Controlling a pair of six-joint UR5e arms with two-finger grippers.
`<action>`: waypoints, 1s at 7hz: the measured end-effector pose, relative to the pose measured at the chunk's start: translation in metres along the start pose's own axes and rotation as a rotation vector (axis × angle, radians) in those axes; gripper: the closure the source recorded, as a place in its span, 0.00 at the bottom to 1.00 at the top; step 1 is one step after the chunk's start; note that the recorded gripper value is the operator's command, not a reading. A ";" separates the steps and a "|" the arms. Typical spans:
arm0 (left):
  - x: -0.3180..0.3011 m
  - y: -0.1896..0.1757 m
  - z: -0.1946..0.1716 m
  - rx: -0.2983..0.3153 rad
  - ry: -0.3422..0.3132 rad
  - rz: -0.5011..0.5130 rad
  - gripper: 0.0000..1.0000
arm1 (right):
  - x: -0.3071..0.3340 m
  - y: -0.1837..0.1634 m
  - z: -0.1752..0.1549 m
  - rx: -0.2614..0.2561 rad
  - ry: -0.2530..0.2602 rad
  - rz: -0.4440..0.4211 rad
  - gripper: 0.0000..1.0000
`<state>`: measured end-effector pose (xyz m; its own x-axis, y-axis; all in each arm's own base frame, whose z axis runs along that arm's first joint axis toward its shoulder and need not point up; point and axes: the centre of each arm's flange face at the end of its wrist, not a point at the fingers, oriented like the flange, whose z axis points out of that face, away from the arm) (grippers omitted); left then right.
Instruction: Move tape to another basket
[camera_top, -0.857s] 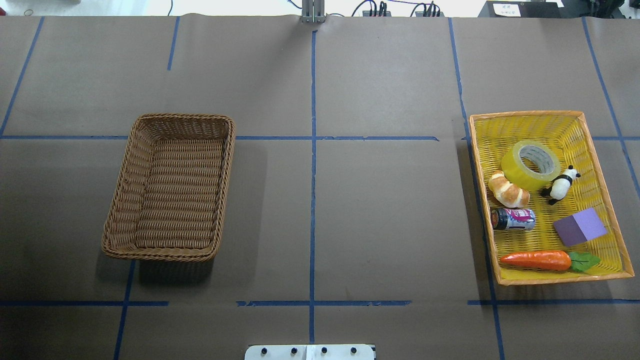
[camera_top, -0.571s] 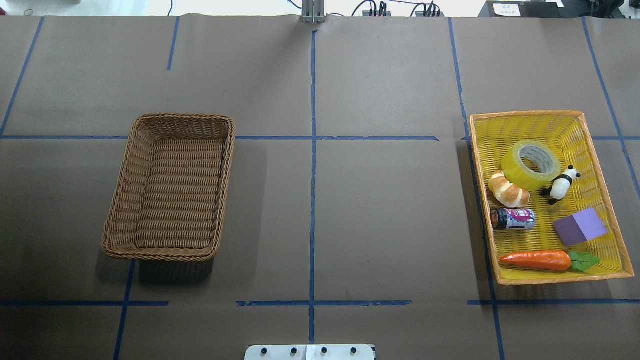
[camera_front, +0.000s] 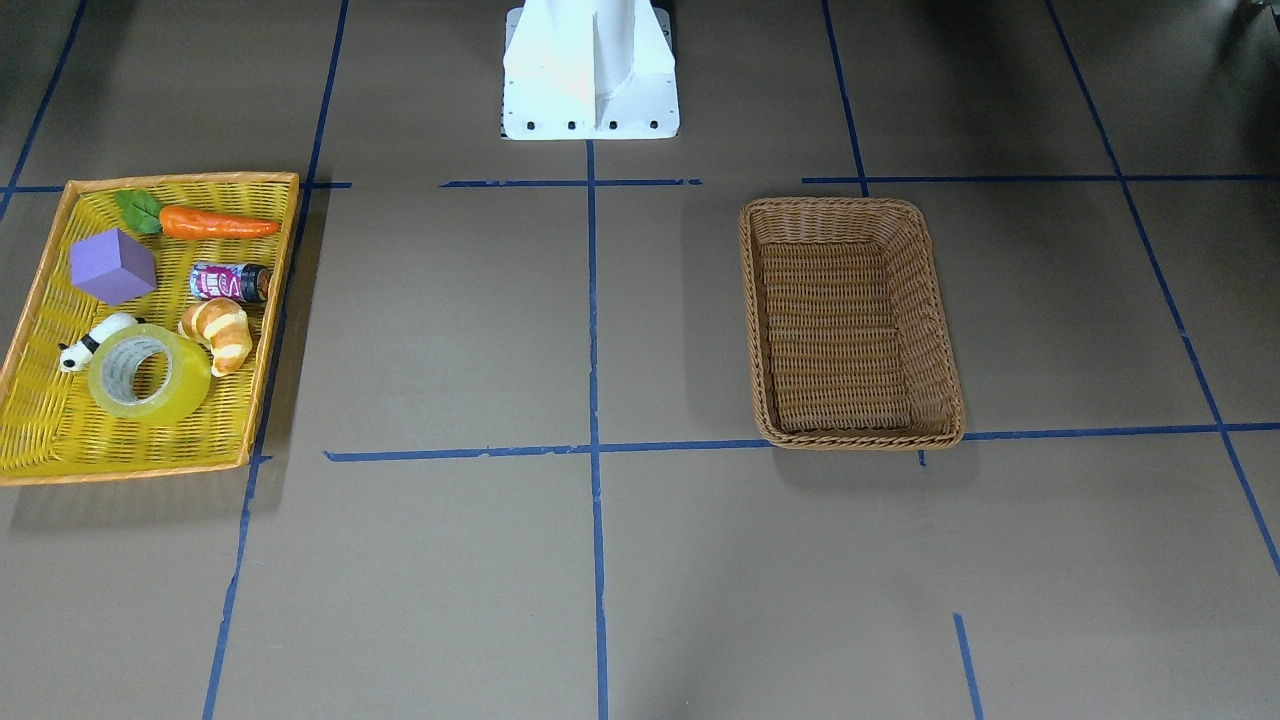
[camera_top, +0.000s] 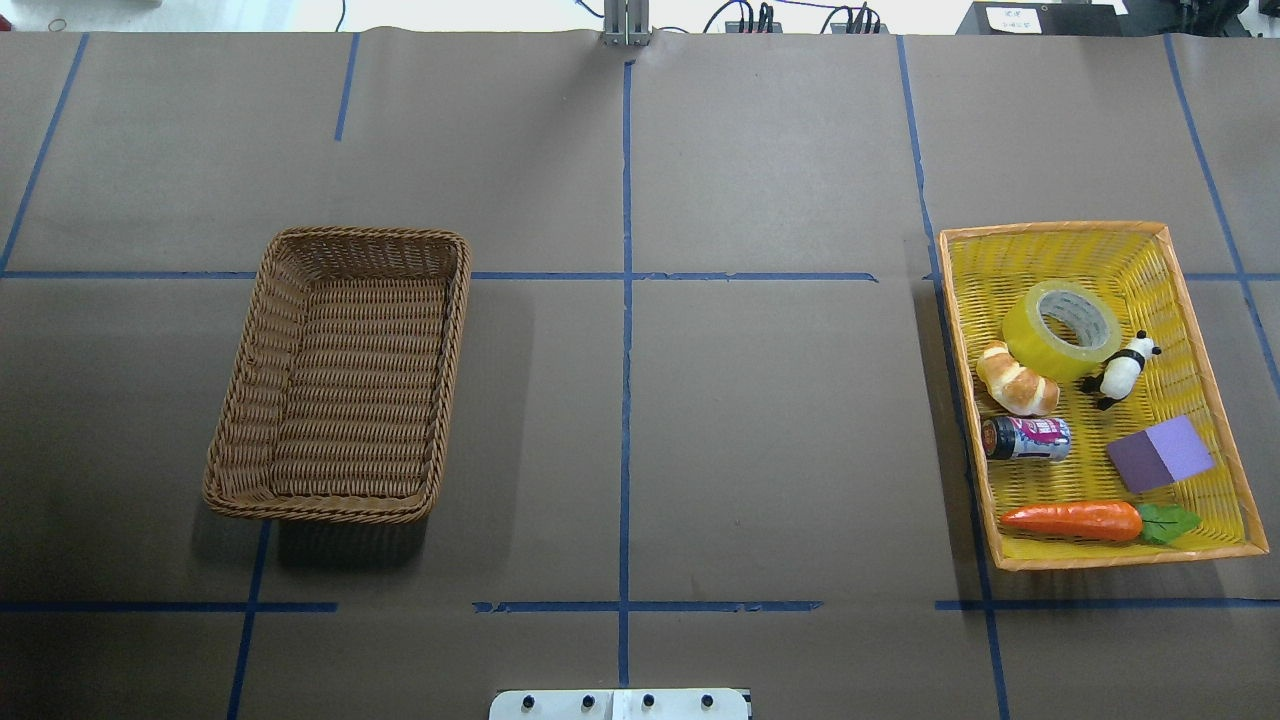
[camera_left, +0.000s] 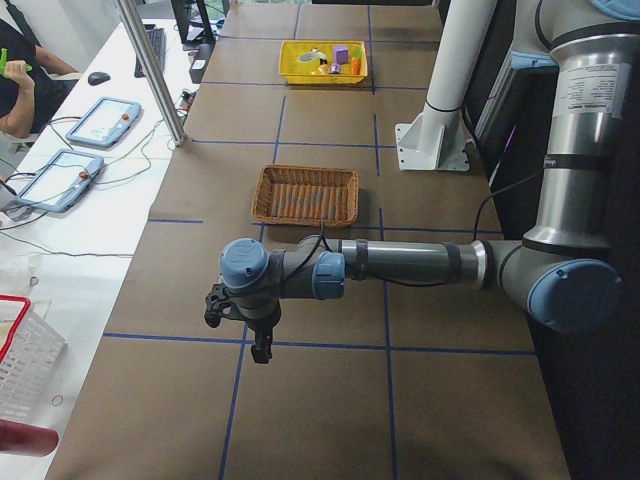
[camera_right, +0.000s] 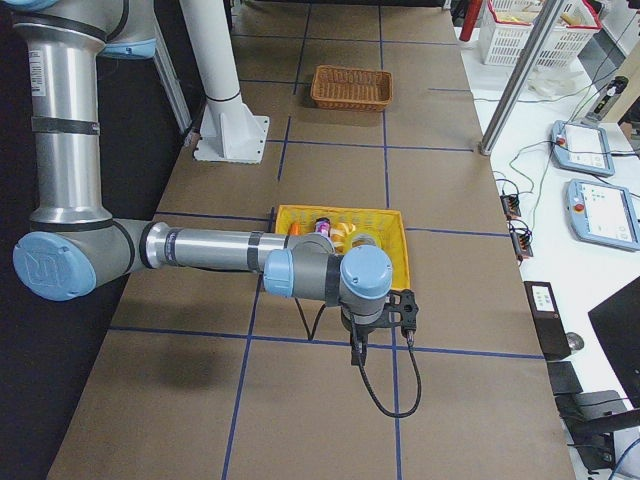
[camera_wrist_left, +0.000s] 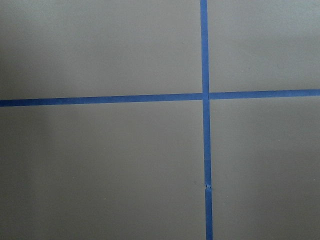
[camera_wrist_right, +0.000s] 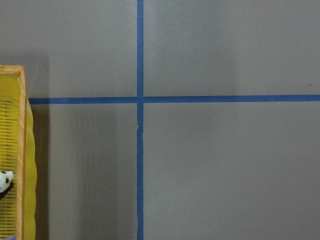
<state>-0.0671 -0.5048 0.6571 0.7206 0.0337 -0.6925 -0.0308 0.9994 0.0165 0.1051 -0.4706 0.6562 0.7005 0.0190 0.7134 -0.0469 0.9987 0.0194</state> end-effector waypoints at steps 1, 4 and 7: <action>0.000 0.000 0.000 0.000 0.000 0.000 0.00 | 0.000 0.000 0.000 0.000 -0.001 0.000 0.00; 0.000 0.000 0.000 0.001 0.000 0.001 0.00 | -0.004 -0.003 -0.002 0.007 -0.011 -0.007 0.00; 0.001 -0.001 -0.001 0.010 0.000 0.010 0.00 | -0.070 -0.028 -0.017 0.038 0.010 -0.072 0.00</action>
<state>-0.0671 -0.5056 0.6557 0.7207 0.0437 -0.6919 -0.0311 0.9990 0.0306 0.0695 -0.4990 0.5935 0.7103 -0.0517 0.7019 -0.0234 0.9950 0.0970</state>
